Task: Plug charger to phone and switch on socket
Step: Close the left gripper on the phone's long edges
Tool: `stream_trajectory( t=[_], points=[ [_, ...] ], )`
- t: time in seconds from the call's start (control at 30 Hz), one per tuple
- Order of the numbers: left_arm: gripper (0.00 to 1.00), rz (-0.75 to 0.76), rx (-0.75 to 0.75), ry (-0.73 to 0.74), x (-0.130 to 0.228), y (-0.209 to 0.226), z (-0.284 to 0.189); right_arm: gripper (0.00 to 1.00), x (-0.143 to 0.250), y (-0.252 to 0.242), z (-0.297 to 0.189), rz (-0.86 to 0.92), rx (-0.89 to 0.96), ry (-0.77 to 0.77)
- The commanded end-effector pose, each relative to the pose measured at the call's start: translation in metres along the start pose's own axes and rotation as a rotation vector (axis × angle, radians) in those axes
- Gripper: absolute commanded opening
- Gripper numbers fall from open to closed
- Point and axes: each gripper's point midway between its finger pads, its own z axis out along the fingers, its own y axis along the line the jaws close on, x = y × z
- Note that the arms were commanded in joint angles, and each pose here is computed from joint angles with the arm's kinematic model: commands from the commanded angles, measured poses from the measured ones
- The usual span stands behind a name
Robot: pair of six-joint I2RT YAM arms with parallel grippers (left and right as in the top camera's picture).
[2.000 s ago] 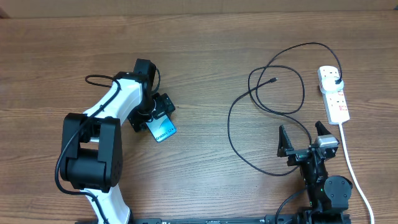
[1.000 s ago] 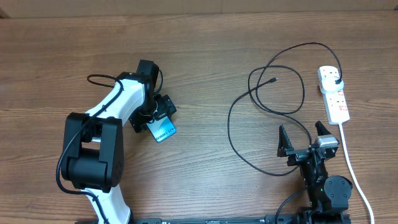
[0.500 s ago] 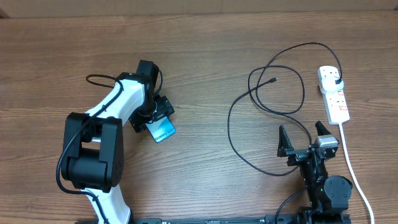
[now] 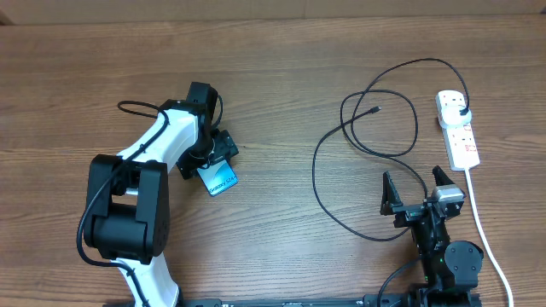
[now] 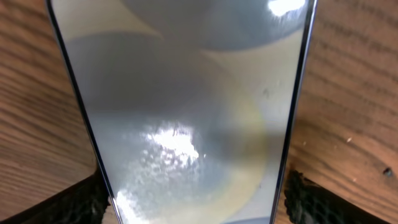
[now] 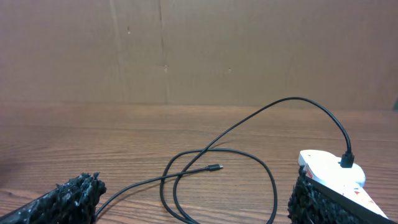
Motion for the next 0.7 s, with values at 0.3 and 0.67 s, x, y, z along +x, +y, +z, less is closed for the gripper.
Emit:
stream_trajectory(
  t=[0.3, 0.67],
  points=[
    [0.94, 0.029, -0.06, 0.078, 0.013, 0.019, 0.04, 1.0, 0.001, -0.001, 0.0, -0.003, 0.006, -0.006],
    [0.82, 0.018, -0.003, 0.164, 0.03, 0.011, 0.038, 1.0, 0.001, -0.001, 0.0, -0.002, 0.006, -0.006]
  ],
)
